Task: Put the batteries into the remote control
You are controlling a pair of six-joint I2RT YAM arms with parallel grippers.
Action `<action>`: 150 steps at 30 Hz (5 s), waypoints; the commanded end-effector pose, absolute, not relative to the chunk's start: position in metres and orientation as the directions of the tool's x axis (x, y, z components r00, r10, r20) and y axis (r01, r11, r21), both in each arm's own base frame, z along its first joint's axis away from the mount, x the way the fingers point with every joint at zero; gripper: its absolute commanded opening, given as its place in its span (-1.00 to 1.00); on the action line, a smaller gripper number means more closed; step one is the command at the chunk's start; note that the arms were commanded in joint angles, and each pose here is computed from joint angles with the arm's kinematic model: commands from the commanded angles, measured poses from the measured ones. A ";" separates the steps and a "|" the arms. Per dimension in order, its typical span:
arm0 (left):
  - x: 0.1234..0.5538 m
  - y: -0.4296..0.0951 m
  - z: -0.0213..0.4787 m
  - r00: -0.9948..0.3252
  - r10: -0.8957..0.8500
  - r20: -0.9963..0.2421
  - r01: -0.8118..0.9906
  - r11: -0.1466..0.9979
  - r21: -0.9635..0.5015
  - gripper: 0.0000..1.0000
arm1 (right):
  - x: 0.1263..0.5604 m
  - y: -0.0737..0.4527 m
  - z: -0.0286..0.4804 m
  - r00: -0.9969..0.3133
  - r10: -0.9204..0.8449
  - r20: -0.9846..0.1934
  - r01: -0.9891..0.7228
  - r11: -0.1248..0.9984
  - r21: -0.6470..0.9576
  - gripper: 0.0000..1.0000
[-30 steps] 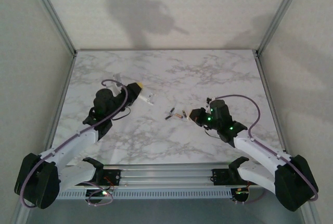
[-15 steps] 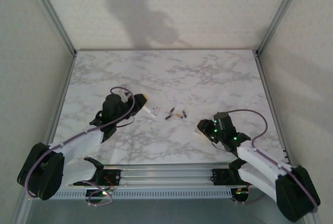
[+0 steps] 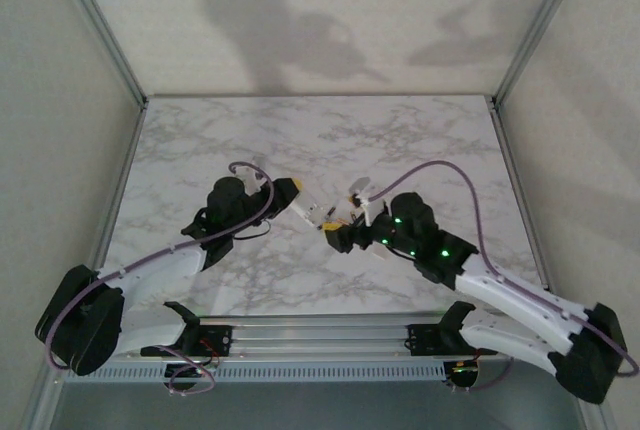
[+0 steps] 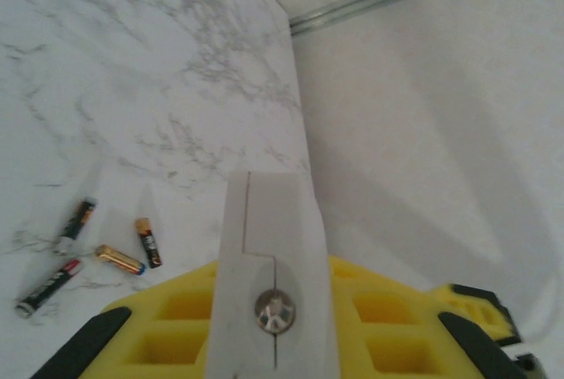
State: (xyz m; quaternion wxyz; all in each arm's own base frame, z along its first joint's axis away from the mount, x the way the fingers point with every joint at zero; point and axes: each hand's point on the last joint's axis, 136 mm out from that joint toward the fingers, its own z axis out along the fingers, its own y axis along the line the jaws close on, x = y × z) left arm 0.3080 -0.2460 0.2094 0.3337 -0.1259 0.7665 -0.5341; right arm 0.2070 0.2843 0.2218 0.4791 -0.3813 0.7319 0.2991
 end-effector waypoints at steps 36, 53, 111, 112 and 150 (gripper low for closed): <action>0.276 -0.092 0.247 -0.437 -0.518 -0.735 -0.096 0.840 -0.534 0.99 | 0.186 0.312 0.099 0.163 -0.853 -0.496 -0.966 -0.035 -0.257 -0.40; 0.257 -0.147 0.121 -0.739 -0.468 -0.484 -0.076 0.772 -0.631 0.99 | 0.166 0.318 0.007 0.186 -0.921 -0.343 -0.973 -0.124 -0.195 -0.01; 0.247 -0.195 0.071 -0.835 -0.297 -0.463 -0.029 0.864 -0.502 0.56 | 0.298 0.258 0.042 -0.815 -0.504 -0.286 -0.539 0.841 0.054 -0.34; 0.247 -0.195 0.070 -0.837 -0.296 -0.461 -0.030 0.865 -0.500 0.56 | 0.299 0.257 0.040 -0.815 -0.505 -0.282 -0.536 0.843 0.041 -0.30; 0.256 -0.186 0.105 -0.764 -0.324 -0.558 0.021 0.852 -0.524 0.56 | 0.206 0.259 0.083 -0.108 -0.950 -0.292 -0.983 0.146 -0.112 -0.58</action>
